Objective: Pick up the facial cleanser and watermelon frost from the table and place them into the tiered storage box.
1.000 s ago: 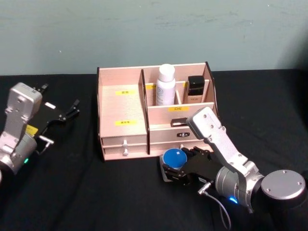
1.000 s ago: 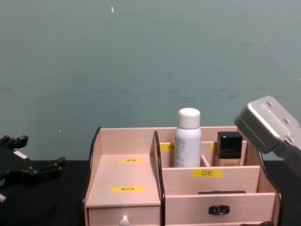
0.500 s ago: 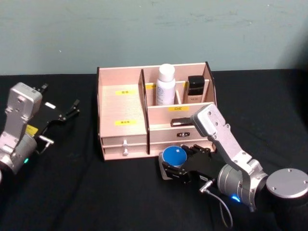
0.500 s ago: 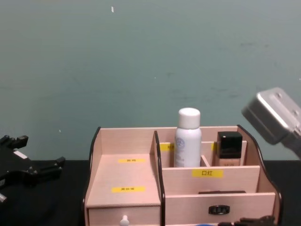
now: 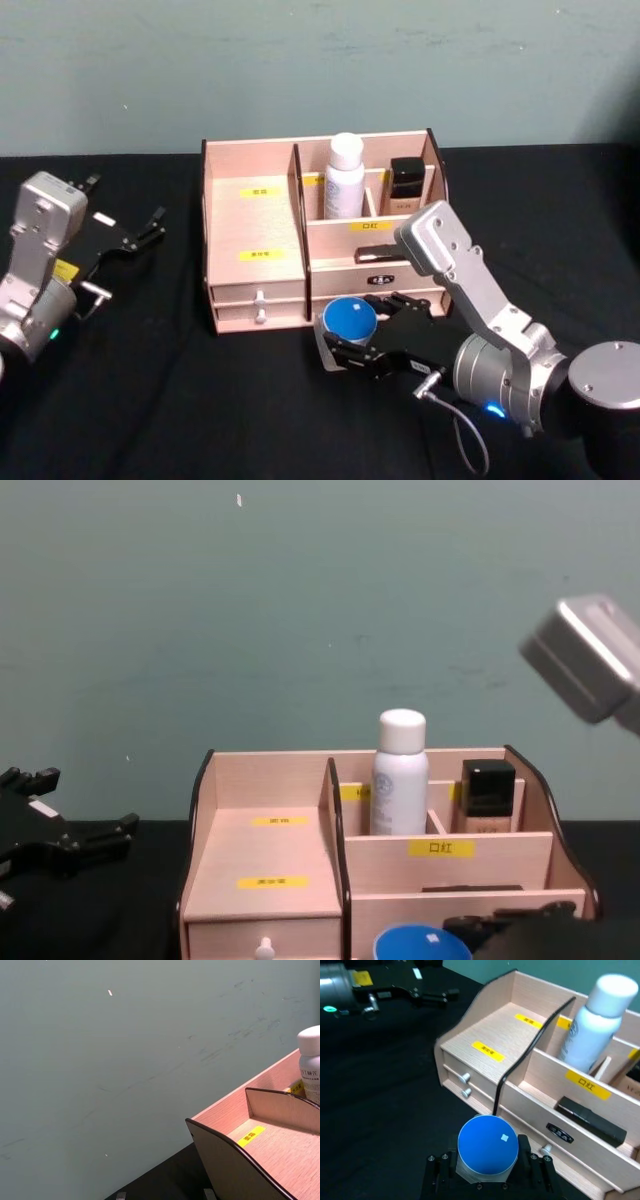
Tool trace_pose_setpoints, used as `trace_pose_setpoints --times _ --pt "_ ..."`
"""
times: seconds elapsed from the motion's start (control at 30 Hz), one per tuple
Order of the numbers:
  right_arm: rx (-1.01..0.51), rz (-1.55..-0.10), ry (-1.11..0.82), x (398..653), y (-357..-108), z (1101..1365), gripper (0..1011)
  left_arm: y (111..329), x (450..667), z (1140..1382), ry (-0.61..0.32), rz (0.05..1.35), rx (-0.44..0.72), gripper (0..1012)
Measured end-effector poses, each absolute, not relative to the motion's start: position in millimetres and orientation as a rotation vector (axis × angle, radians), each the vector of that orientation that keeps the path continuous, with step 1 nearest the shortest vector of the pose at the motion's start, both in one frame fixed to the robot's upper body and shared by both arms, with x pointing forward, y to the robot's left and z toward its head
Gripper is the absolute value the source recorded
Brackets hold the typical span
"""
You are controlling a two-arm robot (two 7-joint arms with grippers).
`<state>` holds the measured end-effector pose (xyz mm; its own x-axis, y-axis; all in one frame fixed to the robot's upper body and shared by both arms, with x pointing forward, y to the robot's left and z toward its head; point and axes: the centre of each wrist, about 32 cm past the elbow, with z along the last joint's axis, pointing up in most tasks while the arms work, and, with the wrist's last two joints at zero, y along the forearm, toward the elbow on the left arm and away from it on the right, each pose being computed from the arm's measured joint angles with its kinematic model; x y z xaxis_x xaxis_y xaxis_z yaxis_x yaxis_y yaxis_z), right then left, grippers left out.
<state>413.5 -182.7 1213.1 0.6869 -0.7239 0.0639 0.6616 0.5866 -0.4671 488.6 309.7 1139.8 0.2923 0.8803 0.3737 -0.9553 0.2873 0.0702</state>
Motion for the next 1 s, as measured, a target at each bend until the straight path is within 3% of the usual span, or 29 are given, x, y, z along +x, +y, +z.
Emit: trace_pose_setpoints --times 0.53,1.0 --pt "-0.440 -0.771 0.091 414.2 -170.1 1241.6 723 309.7 488.6 1139.8 -0.285 1.248 0.304 1001" --pt "-0.427 -0.778 0.068 441.4 -144.5 1250.1 723 309.7 488.6 1139.8 -0.285 1.248 0.304 1001"
